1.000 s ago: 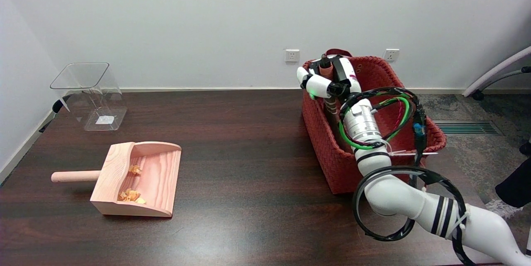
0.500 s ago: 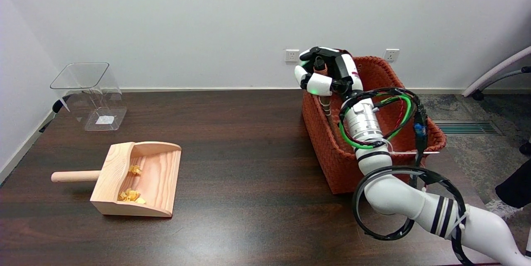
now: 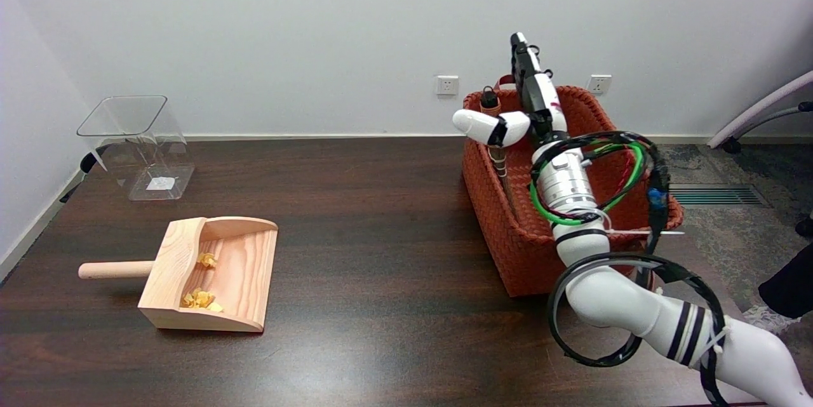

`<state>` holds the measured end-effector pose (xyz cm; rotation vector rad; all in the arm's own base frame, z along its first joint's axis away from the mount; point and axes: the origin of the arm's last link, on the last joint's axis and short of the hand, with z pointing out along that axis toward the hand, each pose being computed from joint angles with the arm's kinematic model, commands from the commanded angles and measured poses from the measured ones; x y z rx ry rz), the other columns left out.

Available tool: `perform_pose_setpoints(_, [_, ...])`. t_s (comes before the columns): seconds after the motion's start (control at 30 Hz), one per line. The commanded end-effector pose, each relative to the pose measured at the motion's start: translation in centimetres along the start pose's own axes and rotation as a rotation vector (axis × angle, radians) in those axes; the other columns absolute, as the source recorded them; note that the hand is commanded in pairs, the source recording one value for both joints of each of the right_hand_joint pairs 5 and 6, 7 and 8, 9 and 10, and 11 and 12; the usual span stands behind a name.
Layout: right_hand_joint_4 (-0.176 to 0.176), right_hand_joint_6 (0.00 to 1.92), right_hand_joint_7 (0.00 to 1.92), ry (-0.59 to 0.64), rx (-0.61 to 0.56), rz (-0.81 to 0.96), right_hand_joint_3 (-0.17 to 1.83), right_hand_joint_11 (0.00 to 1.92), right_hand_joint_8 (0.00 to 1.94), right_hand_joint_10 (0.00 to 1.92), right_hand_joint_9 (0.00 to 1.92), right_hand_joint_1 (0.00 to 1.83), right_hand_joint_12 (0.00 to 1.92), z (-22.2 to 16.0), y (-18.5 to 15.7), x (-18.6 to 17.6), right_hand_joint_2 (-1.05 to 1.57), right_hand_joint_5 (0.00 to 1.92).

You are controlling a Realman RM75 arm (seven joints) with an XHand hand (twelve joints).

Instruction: Place the broom in the brown basket.

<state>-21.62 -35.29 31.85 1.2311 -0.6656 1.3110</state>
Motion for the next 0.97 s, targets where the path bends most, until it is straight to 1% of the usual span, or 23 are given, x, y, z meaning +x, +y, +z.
perform_pose_setpoints(0.03, [0.0, 0.0, 0.0, 0.084, 0.068, -0.042, 0.91, 0.0, 0.0, 0.0, 0.0, 0.98, 0.0, -0.4, -1.9, 5.0, -0.44, 0.0])
perform_pose_setpoints(0.23, [0.0, 0.0, 0.0, 0.158, 0.057, -0.098, 0.89, 0.0, 0.0, 0.0, 0.0, 0.98, 0.0, -0.9, -1.2, 8.3, -0.45, 0.0])
perform_pose_setpoints(0.37, [0.0, 0.0, 0.0, 0.209, 0.047, -0.125, 0.91, 0.0, 0.0, 0.0, 0.0, 0.96, 0.0, -0.9, -0.6, 9.8, -0.46, 0.0])
perform_pose_setpoints(0.4, [0.0, 0.0, 0.0, 0.221, 0.044, -0.134, 0.92, 0.0, 0.0, 0.0, 0.0, 0.92, 0.0, -0.9, -0.4, 10.1, -0.46, 0.0])
perform_pose_setpoints(0.47, [0.0, 0.0, 0.0, 0.244, 0.044, -0.145, 0.89, 0.0, 0.0, 0.0, 0.0, 0.92, 0.0, -0.9, -0.2, 10.7, -0.45, 0.0])
perform_pose_setpoints(0.63, [0.0, 0.0, 0.0, 0.292, 0.064, -0.131, 0.81, 0.0, 0.0, 0.0, 0.0, 0.92, 0.0, -0.5, -0.1, 12.3, -0.42, 0.0])
perform_pose_setpoints(0.97, [0.0, 0.0, 0.0, 0.364, 0.072, -0.105, 0.74, 0.0, 0.0, 0.0, 0.0, 0.92, 0.0, -0.4, 0.6, 14.4, -0.37, 0.0])
